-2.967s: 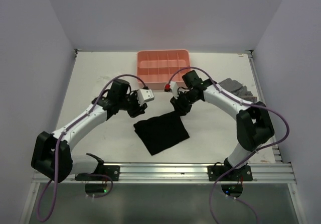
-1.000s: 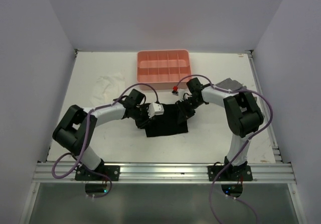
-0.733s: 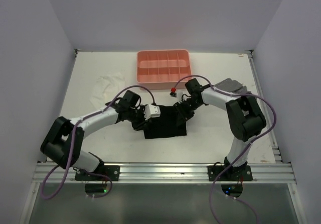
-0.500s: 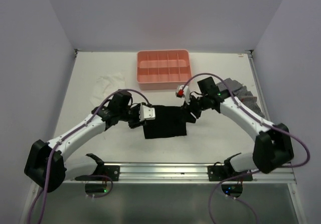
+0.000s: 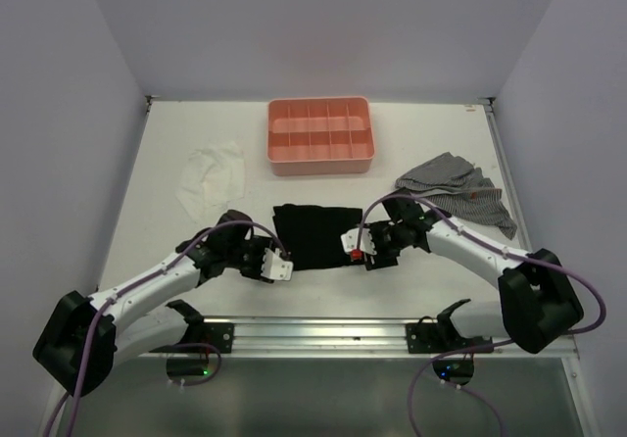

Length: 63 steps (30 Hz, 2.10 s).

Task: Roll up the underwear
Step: Fold the underwear

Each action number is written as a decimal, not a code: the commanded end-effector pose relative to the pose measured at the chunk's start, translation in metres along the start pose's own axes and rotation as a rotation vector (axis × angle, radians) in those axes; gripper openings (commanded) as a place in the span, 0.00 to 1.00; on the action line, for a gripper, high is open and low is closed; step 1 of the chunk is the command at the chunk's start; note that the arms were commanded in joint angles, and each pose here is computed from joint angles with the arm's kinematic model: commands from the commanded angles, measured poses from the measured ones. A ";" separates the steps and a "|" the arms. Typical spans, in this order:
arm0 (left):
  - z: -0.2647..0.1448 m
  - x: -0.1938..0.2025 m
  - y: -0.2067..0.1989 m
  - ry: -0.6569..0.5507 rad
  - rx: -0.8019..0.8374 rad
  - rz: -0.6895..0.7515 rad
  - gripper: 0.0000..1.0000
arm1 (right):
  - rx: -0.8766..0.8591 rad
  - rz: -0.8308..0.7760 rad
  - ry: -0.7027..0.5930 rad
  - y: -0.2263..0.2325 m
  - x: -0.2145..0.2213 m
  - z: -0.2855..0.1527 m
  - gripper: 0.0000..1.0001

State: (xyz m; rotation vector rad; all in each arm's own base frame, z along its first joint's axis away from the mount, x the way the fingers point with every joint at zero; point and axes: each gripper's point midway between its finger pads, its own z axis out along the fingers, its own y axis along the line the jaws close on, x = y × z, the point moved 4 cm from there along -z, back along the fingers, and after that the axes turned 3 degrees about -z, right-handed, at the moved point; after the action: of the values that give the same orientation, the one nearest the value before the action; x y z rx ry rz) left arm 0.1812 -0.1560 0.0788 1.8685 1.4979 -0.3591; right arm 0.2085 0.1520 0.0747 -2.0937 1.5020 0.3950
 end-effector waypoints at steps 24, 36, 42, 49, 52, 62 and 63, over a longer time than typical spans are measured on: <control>0.024 -0.013 0.010 -0.066 -0.063 0.103 0.58 | 0.022 -0.314 0.020 0.012 -0.007 0.033 0.43; 0.034 -0.023 -0.016 -0.103 0.015 0.233 0.59 | 0.021 -0.304 0.022 0.014 -0.006 0.041 0.09; 0.043 -0.016 -0.016 -0.056 0.015 0.225 0.56 | 0.026 -0.293 0.017 0.014 -0.007 0.040 0.00; 0.046 0.004 -0.015 0.023 -0.052 0.234 0.34 | 0.024 -0.286 -0.008 0.014 -0.012 0.038 0.00; 0.047 0.007 -0.021 0.040 -0.002 0.221 0.27 | 0.015 -0.259 -0.031 0.012 -0.018 0.037 0.00; 0.025 -0.026 -0.023 -0.013 0.103 0.048 0.00 | -0.110 -0.089 -0.108 0.022 -0.047 0.013 0.00; 0.022 -0.033 -0.029 -0.037 0.149 0.016 0.00 | -0.126 -0.056 -0.112 0.025 -0.050 0.008 0.00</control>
State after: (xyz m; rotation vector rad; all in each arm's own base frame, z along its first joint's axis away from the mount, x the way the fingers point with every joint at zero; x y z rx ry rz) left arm 0.1676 -0.1855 0.0531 1.9990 1.4057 -0.3252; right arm 0.1867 0.1867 0.0696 -2.2071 1.3007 0.4288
